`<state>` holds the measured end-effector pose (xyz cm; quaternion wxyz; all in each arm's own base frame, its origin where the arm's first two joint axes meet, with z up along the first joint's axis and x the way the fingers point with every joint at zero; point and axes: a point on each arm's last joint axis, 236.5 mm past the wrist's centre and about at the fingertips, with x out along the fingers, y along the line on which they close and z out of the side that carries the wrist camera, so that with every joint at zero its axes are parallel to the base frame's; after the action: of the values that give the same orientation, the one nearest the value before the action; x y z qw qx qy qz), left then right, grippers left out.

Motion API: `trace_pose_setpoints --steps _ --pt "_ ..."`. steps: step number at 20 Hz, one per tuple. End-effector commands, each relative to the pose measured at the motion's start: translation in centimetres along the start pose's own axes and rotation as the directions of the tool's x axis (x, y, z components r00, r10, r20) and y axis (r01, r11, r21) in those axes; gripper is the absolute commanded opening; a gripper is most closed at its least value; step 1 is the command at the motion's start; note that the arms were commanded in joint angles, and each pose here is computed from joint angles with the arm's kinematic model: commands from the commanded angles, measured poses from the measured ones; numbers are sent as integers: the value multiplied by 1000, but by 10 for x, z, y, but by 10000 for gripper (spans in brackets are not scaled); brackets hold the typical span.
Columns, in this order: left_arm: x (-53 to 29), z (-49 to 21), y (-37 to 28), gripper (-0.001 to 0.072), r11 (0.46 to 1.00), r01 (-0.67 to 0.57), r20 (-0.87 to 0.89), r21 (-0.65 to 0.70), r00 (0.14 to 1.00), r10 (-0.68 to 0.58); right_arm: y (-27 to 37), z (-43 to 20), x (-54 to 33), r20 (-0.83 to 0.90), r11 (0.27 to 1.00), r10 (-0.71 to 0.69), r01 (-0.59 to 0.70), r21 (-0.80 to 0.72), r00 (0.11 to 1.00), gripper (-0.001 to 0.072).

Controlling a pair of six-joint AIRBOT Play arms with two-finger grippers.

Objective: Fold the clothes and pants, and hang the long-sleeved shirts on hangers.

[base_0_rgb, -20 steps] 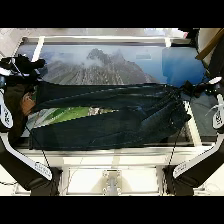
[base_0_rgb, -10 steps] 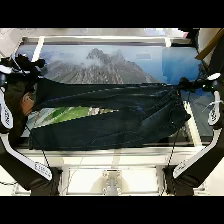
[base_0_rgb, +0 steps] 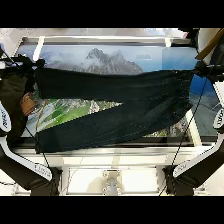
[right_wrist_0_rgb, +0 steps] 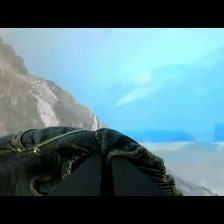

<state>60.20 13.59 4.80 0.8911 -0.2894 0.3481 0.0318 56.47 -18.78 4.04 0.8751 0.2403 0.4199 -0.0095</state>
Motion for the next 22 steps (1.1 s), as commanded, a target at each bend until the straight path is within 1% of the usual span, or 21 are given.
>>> trace_pose_setpoints --steps 1,3,4,5,6,7,9,10,11,12,14,16,17,18,20,22 --pt "25 3 12 16 998 -39 56 -57 998 43 -3 7 33 46 996 -56 53 70 997 28" --pt "36 11 13 17 995 -37 109 -88 993 46 3 16 60 110 990 -60 45 135 992 29" --pt "39 14 11 53 996 -35 132 -86 990 46 8 19 69 136 989 -59 39 143 989 34" --pt "39 19 9 305 996 -32 153 -88 987 45 14 23 74 158 990 -57 35 134 986 159" --pt "36 24 8 530 990 -22 171 -136 984 45 19 28 75 182 992 -54 31 126 982 374" --pt "30 28 11 547 984 -17 177 -177 983 49 21 32 71 192 991 -52 27 133 980 382" --pt "6 32 16 546 982 -24 144 -185 988 51 19 34 53 165 989 -48 24 146 985 382" --pt "-11 28 19 546 986 -42 99 -158 993 58 14 30 36 133 989 -50 30 147 990 382" --pt "-35 20 27 541 993 -86 33 -79 995 89 9 23 15 87 991 -57 46 126 995 383" --pt "-65 10 42 476 987 -160 -37 -18 987 159 6 15 -8 40 995 -63 60 82 997 383" --pt "-128 -4 66 467 950 -304 -118 70 943 311 4 3 -63 -18 997 -77 77 19 997 383" --pt "-187 -19 90 467 884 -446 -127 140 877 463 6 -1 -116 -11 995 -102 102 -6 995 383" --pt "-209 -36 104 467 855 -497 -138 149 845 516 9 -7 -138 -13 994 -110 109 -18 994 383" --pt "-225 -66 120 466 837 -530 -177 134 819 546 12 -17 -154 -30 993 -112 111 -38 993 383" --pt "-240 -140 154 466 828 -560 -271 45 791 549 19 -46 -177 -83 993 -111 106 -58 990 383" --pt "-241 -208 175 466 828 -550 -331 -112 806 491 26 -69 -188 -100 993 -109 104 -50 989 383"
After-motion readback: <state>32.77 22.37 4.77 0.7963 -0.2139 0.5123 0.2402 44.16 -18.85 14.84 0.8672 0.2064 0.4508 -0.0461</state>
